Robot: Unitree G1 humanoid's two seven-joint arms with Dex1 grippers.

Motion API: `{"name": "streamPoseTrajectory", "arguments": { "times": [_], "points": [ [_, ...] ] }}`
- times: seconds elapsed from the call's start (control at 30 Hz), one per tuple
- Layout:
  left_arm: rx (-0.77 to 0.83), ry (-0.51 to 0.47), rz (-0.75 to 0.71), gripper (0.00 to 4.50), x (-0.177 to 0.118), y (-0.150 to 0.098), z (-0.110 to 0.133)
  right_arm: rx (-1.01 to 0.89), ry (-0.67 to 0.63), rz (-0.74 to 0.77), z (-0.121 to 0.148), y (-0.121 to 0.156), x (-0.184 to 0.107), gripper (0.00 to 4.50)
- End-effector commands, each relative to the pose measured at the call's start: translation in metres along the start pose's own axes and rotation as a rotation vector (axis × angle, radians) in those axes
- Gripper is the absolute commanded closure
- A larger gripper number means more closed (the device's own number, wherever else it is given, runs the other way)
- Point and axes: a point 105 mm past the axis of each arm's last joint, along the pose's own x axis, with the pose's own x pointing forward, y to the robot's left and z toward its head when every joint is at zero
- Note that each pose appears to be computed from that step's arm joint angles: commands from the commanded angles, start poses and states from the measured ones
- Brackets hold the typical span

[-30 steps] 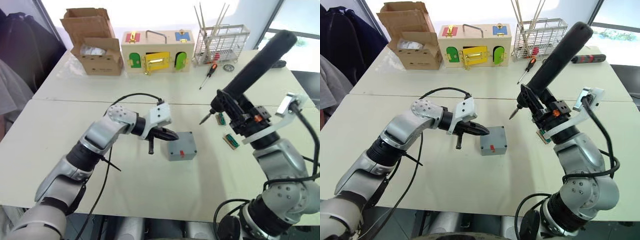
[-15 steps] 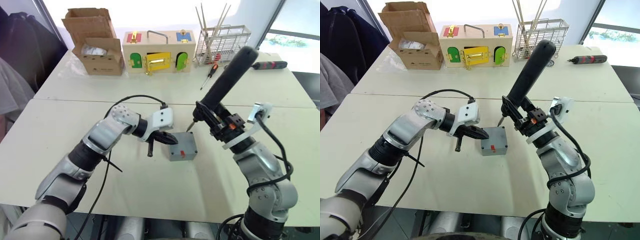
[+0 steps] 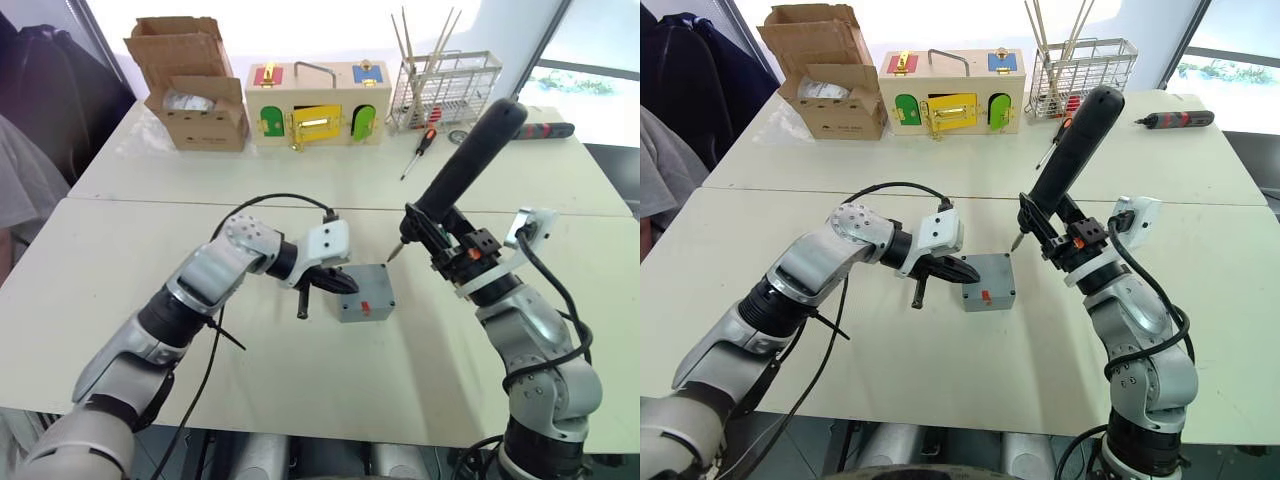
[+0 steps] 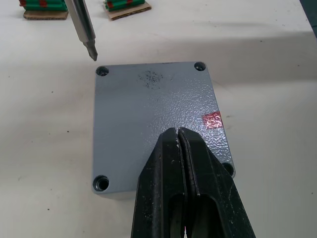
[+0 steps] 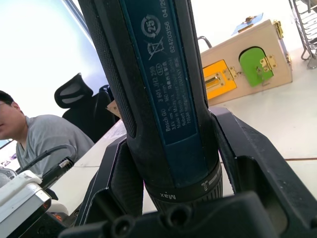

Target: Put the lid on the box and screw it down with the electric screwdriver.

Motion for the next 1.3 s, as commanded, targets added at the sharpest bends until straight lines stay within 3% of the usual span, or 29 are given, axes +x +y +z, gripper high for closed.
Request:
{"name": "streamPoseTrajectory", "arguments": {
  "times": [0.03,0.27,0.63,1.3],
  "points": [
    [-0.004,0.007,0.004,4.50,0.000,-0.001,-0.003,-0.014,-0.061,0.044,0.012,0.013,0.002,2.65],
    [-0.003,0.011,0.009,4.50,-0.001,0.000,-0.004,-0.013,-0.055,0.033,0.008,0.013,0.004,2.65],
    [0.007,0.009,0.008,4.50,0.001,-0.001,-0.004,-0.023,-0.103,0.032,0.024,0.011,0.006,2.65],
    [0.009,0.007,0.014,4.50,0.000,-0.001,-0.003,-0.017,-0.064,0.021,0.012,0.007,0.004,2.65]
  ]
}}
